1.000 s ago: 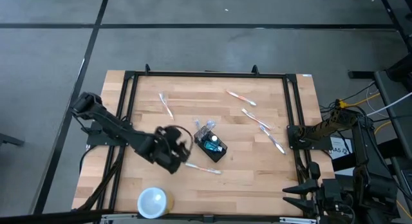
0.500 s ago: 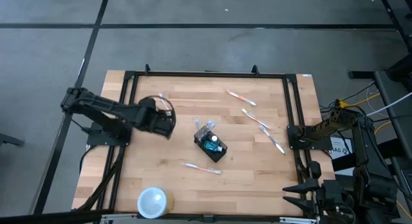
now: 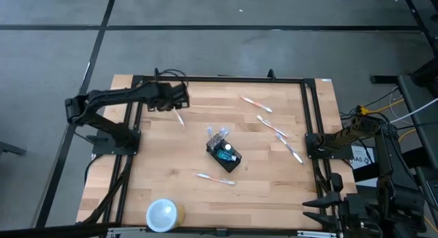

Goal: Pick & Place toothbrushing station
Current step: Put the orange toothbrush into the wire organizer

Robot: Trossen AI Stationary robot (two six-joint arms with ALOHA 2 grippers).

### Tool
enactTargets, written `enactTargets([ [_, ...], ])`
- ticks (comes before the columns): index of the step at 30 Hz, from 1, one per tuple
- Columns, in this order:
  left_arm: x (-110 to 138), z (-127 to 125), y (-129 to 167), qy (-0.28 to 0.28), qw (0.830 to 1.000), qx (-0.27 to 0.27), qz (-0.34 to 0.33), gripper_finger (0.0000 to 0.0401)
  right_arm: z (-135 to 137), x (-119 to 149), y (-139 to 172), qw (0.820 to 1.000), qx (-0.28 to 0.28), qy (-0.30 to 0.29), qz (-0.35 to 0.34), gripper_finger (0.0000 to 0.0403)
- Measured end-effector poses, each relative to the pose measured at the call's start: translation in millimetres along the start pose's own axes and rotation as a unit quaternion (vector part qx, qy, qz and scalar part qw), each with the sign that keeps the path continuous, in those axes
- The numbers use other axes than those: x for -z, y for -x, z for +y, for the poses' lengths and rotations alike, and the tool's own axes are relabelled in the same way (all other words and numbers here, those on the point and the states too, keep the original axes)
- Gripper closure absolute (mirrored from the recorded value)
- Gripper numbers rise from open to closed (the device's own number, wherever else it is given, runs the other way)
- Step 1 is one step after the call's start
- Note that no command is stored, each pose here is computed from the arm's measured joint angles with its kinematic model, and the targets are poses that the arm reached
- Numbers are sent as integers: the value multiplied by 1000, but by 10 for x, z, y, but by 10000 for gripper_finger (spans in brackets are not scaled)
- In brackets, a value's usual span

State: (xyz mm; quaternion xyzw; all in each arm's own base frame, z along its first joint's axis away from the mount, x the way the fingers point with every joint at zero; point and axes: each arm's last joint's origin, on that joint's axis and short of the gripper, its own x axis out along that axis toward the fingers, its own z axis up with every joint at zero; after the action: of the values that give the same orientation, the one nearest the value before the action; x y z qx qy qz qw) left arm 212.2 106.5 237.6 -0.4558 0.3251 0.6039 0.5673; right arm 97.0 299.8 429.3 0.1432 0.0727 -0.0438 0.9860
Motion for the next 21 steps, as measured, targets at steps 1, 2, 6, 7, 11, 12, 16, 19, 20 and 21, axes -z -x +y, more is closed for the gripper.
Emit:
enactTargets([
  [1,-42,52,-71,12,1000,-11,8,235,8,-5,5,1000,-1,0,-3,303],
  [2,-78,103,-138,22,999,-19,19,235,14,-11,6,1000,0,1,-6,303],
  [6,-151,191,-332,29,998,-3,52,235,15,-19,8,1000,6,6,-17,303],
  [7,-157,204,-368,26,998,4,61,235,14,-21,8,1000,8,6,-21,303],
  [11,-165,301,-483,6,994,12,107,235,13,-22,8,1000,9,-3,-22,303],
  [12,-157,332,-510,1,993,8,116,235,13,-22,8,1000,9,-4,-22,303],
  [16,-148,370,-578,-7,993,14,119,235,9,-26,-14,1000,12,-9,-24,303],
  [19,-110,319,-626,-4,991,56,121,235,4,-32,-38,1000,16,-10,-25,303],
  [20,-87,296,-633,-1,990,69,122,235,2,-33,-44,999,17,-11,-25,303],
  [21,-56,272,-637,-1,989,79,122,235,1,-35,-50,999,17,-13,-25,303],
])
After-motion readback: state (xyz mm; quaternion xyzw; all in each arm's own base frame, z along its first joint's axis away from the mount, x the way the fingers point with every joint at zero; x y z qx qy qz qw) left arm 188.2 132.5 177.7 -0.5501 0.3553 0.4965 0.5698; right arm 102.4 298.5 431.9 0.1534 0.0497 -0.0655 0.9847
